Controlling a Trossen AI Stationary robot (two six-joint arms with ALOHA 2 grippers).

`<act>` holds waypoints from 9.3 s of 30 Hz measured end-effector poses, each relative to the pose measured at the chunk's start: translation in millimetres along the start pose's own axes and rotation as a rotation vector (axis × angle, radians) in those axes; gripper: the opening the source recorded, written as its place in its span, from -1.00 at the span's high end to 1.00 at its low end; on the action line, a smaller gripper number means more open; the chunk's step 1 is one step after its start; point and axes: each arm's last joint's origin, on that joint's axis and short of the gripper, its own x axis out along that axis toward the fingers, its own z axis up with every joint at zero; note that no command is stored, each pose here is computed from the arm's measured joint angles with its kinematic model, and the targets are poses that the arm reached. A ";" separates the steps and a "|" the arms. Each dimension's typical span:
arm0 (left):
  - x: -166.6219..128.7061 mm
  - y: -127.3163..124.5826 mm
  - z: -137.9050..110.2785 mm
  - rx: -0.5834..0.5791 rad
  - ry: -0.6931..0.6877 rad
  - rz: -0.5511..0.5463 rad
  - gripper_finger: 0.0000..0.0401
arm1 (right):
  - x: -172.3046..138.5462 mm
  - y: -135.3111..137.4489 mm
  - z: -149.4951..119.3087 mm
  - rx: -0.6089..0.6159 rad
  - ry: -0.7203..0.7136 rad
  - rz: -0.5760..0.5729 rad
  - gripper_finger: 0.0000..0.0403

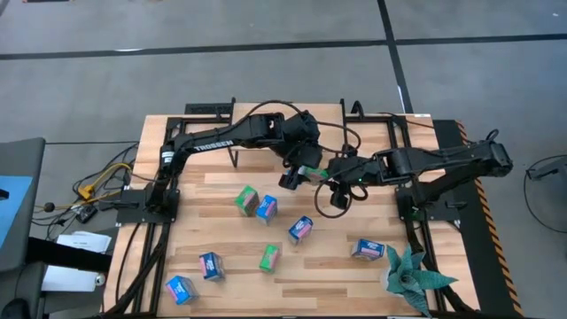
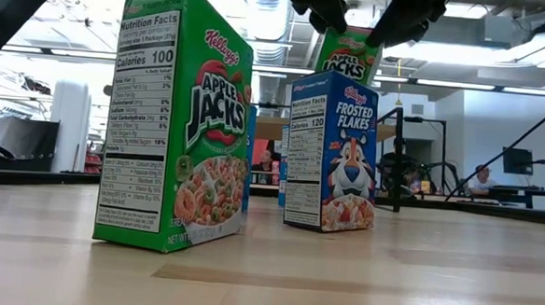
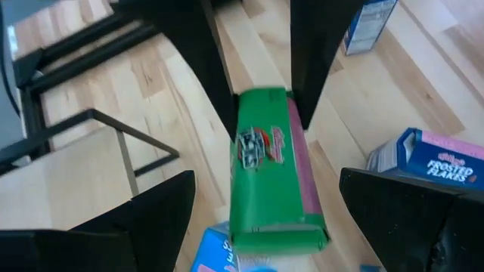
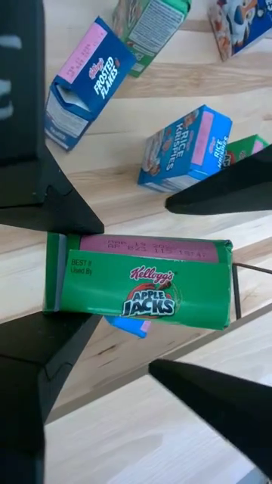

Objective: Stack cereal on shelf
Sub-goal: Put the right green cereal box on the shelf, then put the top green cereal box aligned with the other green cereal box on the shelf

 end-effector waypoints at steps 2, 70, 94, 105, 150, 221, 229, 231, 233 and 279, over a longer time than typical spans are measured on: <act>5.0 0.2 -1.3 0.005 0.010 -0.006 -0.57 | 0.0 0.1 0.6 -0.003 -0.006 0.001 0.14; -31.0 65.8 -21.7 -0.372 -0.147 0.137 0.32 | -160.9 -68.0 -10.7 0.279 -0.512 -0.119 -0.42; -48.7 180.1 -88.9 -0.603 -0.504 0.270 0.34 | -188.2 -80.9 -29.9 0.304 -0.575 -0.105 -0.42; -15.4 188.5 -94.6 -0.479 -0.480 0.363 0.34 | -189.2 -81.6 -31.9 0.304 -0.570 -0.105 -0.42; -4.3 185.4 -116.4 -0.441 -0.265 0.356 -0.38 | -188.8 -81.6 -32.6 0.324 -0.563 -0.101 -0.42; -111.4 -211.9 -176.1 -1.264 -0.257 0.496 -0.80 | -172.4 -77.5 -41.4 0.250 -0.455 -0.127 -0.42; -102.0 -201.5 -202.2 -1.260 -0.399 0.344 -0.80 | -172.6 -77.8 -41.1 0.253 -0.460 -0.134 -0.42; -89.4 -204.8 -202.3 -1.232 -0.339 0.355 -0.80 | -172.7 -77.8 -41.0 0.262 -0.461 -0.132 -0.42; -79.0 -207.9 -199.3 -1.200 -0.320 0.379 -0.80 | -172.7 -77.8 -41.1 0.274 -0.461 -0.130 -0.42; -21.2 -222.9 -173.0 -1.097 0.002 0.515 -0.17 | -172.5 -77.8 -41.4 0.274 -0.457 -0.129 -0.42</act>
